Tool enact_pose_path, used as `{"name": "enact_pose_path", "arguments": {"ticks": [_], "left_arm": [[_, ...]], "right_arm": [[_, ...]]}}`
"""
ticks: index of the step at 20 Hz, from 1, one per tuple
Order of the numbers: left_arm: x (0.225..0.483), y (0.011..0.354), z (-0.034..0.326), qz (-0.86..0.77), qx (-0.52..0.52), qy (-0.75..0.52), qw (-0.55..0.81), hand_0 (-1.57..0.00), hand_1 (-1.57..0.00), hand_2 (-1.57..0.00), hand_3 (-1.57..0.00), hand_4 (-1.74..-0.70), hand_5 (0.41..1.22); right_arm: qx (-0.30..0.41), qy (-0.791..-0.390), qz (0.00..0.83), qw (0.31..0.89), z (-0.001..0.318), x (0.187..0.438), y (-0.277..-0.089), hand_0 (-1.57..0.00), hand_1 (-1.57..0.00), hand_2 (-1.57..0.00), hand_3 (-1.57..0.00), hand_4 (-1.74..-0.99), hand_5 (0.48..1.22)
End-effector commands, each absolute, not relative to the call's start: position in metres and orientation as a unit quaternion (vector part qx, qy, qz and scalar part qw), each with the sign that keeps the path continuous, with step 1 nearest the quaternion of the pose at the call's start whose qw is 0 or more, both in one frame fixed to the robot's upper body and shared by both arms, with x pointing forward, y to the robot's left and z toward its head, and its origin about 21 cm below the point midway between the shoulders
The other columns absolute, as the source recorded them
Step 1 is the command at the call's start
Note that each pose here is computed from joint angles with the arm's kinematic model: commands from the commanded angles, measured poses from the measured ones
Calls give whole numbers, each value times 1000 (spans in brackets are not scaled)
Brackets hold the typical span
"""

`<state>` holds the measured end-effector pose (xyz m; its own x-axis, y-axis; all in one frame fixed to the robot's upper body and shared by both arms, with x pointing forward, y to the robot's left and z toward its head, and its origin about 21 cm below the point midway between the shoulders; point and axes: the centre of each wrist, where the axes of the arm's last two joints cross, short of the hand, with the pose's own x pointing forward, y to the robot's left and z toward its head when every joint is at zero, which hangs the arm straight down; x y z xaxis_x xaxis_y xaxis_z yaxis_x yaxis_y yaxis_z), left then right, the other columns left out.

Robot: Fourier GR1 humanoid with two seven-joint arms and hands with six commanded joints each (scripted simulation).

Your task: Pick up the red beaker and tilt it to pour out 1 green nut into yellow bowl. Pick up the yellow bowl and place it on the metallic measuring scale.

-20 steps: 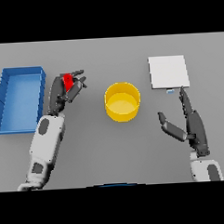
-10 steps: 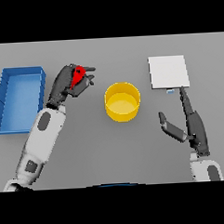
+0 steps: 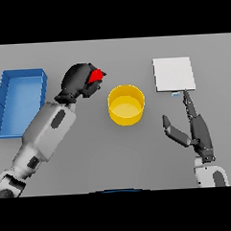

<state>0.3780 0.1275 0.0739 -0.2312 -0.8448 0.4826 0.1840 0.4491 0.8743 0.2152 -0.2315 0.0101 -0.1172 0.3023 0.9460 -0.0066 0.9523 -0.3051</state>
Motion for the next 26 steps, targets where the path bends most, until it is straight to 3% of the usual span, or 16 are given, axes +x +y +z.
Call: {"name": "enact_pose_path", "arguments": {"ticks": [1,6,8,9,13,18,24,26], "left_arm": [[376,121,73,-486,275,-630,539,-1570,-1570,-1570,-1569,-1739,1127],[386,108,86,-584,339,-587,447,-1571,-1571,-1571,-1570,-1740,1190],[389,103,91,-617,356,-567,414,-1571,-1571,-1571,-1571,-1649,1201],[389,101,93,-634,360,-559,395,-1571,-1571,-1571,-1571,-1666,1205],[392,84,105,-709,374,-504,322,-1571,-1571,-1571,-1277,-1701,1215],[393,62,103,-779,380,-449,220,-1571,-1571,-1571,-1475,-1726,1219],[391,43,103,-823,416,-367,123,-1571,-1571,-1571,-1546,-1737,1220],[393,43,103,-833,417,-352,92,-1571,-1571,-1571,-1555,-1739,1221]], "right_arm": [[-103,-738,116,656,13,216,-236,1,1,1,1,-1256,690],[-100,-737,122,658,12,218,-233,1,1,1,1,-1274,704],[-96,-739,117,656,9,214,-232,1,1,1,1,-1284,705],[-97,-741,113,655,8,213,-234,1,1,1,1,-1283,702],[-91,-739,99,660,7,216,-232,1,1,1,1,-1292,678],[-79,-746,73,657,5,216,-228,1,1,1,1,-1291,648],[-91,-742,77,659,2,218,-235,1,1,1,1,-1288,627],[-89,-741,79,661,2,218,-229,1,1,1,1,-1278,609]]}}
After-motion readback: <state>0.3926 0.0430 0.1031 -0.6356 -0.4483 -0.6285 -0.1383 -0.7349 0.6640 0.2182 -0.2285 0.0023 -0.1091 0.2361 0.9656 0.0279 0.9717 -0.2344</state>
